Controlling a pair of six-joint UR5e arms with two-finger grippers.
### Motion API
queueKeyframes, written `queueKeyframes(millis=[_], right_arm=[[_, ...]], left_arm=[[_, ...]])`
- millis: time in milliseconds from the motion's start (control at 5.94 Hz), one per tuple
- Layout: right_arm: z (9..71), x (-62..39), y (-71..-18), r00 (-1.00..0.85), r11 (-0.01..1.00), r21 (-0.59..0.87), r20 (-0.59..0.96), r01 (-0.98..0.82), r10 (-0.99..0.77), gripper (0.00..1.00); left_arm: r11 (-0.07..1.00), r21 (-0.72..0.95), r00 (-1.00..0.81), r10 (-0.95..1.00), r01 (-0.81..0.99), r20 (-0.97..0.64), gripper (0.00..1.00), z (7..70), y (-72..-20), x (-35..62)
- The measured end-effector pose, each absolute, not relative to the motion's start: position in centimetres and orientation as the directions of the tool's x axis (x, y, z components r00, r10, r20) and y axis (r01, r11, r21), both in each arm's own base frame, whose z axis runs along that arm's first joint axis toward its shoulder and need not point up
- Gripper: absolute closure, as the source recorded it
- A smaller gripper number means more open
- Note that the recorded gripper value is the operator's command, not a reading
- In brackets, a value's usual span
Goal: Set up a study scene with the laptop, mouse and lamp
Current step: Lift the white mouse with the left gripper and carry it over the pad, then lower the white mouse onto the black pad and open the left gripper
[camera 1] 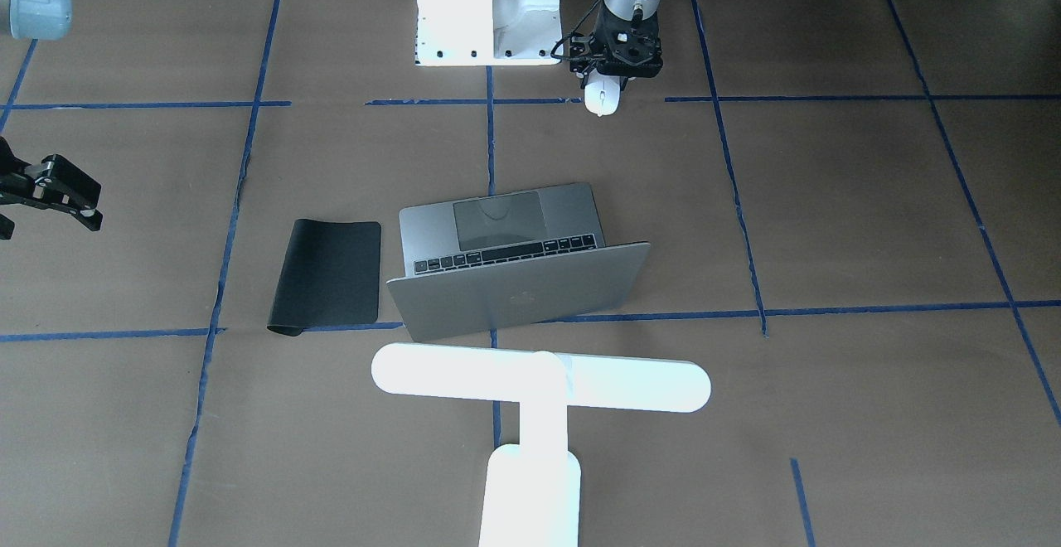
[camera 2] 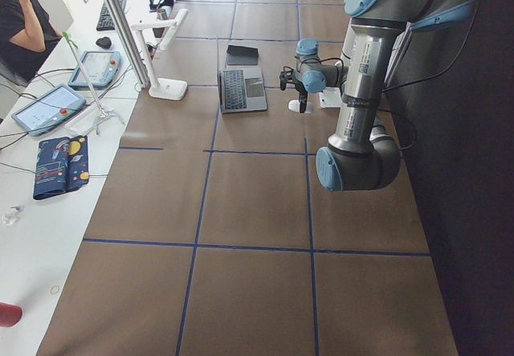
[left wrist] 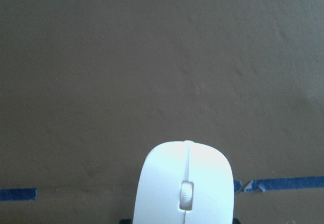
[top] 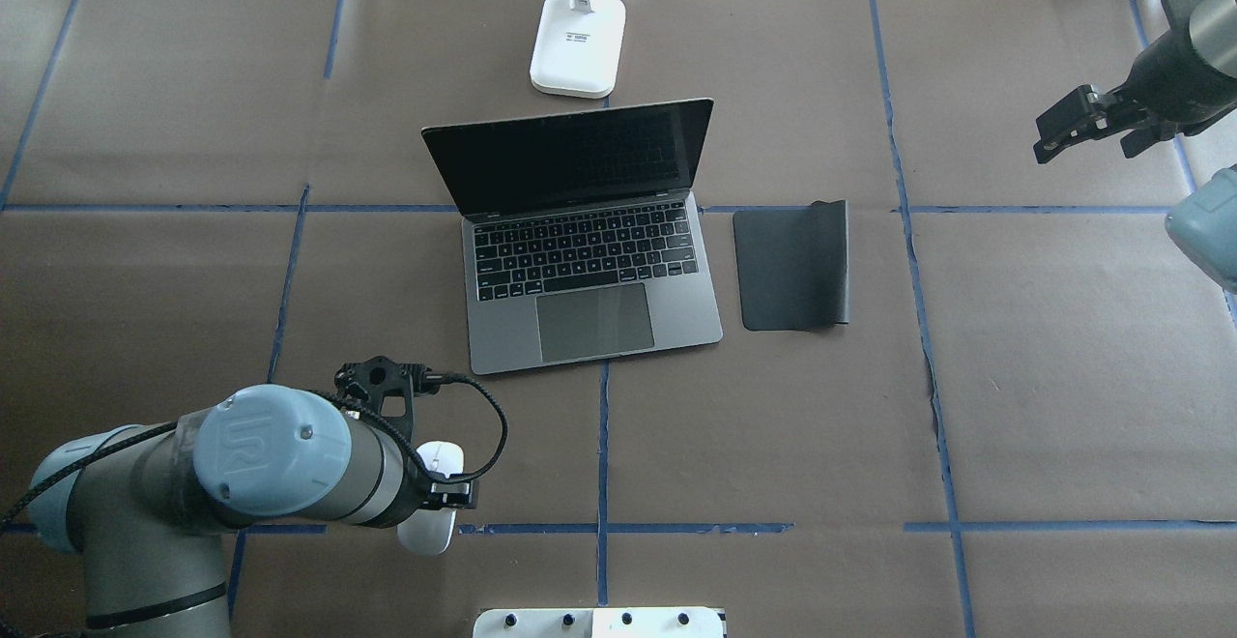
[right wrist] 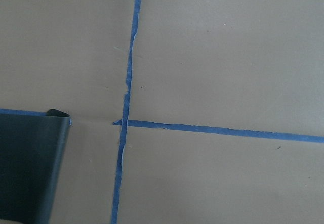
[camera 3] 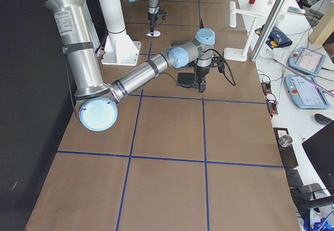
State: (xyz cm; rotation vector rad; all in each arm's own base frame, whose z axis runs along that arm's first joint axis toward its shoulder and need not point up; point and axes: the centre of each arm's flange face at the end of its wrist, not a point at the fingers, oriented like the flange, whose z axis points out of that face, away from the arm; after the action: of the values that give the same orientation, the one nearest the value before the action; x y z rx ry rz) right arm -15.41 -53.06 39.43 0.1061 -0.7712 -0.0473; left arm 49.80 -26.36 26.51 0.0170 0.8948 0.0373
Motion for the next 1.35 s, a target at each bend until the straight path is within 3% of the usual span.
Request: queueKeyframes(millis=[673,1010,1346], right_arm=[[49.2,-5.8,-48.3,0.743,0.979,0.164,0.638,0.124,-0.202,0.0],[53.8,-1.9,-45.2,0.744,0.98,0.135,0.639,0.144,-0.198,0.0],[56.3,0.4,-43.6,0.742,0.987,0.099,0.651,0.124,-0.159,0.0]], left_arm=[[0.996,0.063,0.561,0.013,0.071,-0.828,0.99,13.5,-34.5,59.4],[0.992,0.027,0.546,-0.047,0.127,-0.836,1.0,4.6,-38.5,64.8],[0.986,0.024,0.537,-0.069,0.164,-0.841,1.0,0.2,-42.2,69.0]])
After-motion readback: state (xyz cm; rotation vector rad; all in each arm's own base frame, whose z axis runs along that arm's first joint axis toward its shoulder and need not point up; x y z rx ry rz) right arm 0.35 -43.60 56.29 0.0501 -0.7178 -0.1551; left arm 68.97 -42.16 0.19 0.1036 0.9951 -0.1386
